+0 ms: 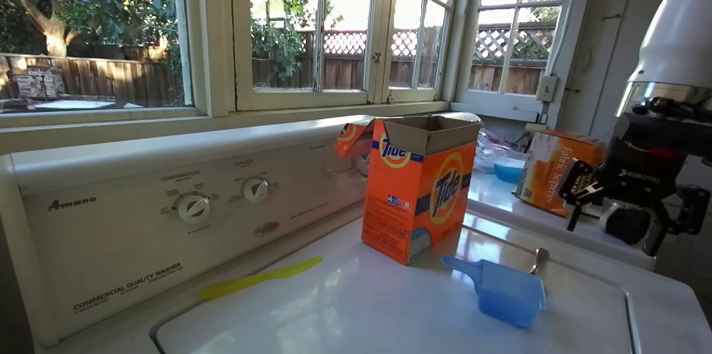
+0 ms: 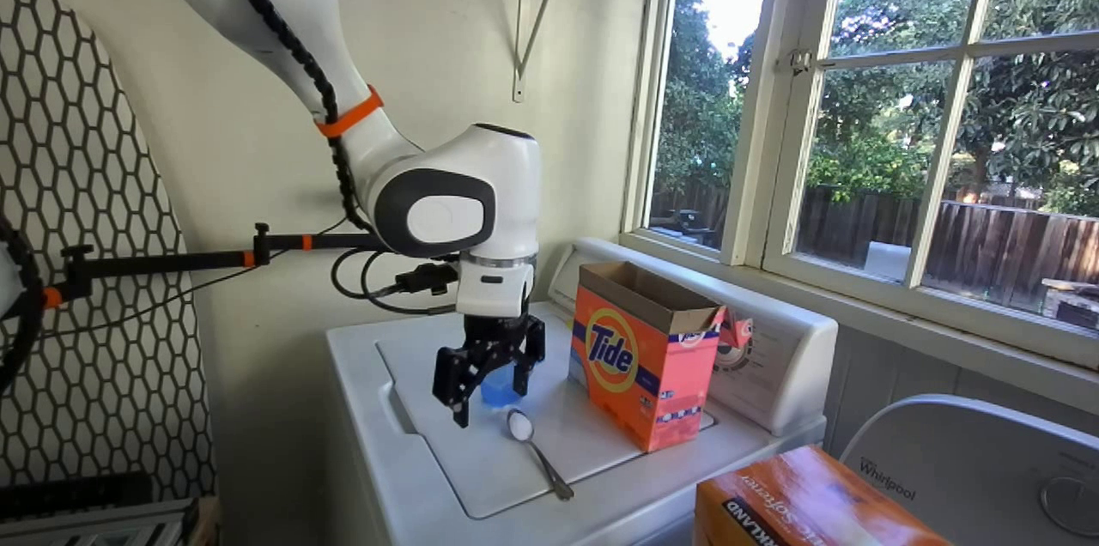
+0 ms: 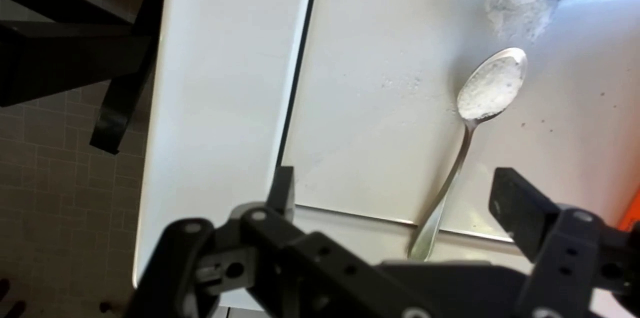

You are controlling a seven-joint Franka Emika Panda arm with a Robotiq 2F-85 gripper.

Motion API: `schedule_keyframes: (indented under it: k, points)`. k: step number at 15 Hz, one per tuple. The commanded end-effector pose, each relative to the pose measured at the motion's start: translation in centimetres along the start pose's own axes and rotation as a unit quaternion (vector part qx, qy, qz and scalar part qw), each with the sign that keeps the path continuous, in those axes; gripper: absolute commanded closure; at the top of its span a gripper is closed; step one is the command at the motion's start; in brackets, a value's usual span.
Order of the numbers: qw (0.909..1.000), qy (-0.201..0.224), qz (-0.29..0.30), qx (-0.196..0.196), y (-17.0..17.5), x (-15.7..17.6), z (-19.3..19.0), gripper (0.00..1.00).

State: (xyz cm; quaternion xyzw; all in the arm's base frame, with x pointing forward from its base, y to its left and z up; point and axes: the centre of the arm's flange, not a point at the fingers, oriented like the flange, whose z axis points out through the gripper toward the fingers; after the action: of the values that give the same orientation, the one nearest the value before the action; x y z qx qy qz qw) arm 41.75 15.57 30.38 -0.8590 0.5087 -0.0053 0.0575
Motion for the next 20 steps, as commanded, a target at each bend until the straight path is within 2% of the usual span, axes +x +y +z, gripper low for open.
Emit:
schedule_keyframes:
  k: [1,8,20]
  points:
    - [0.9989,0.002,0.043,0.017,-0.2,-0.3,0.5,0.00]
    - [0.9963,0.009,0.083,0.019,-0.6,-0.1,2.5,0.00]
    - [0.9943,0.026,0.100,0.026,-1.4,1.6,6.2,0.00]
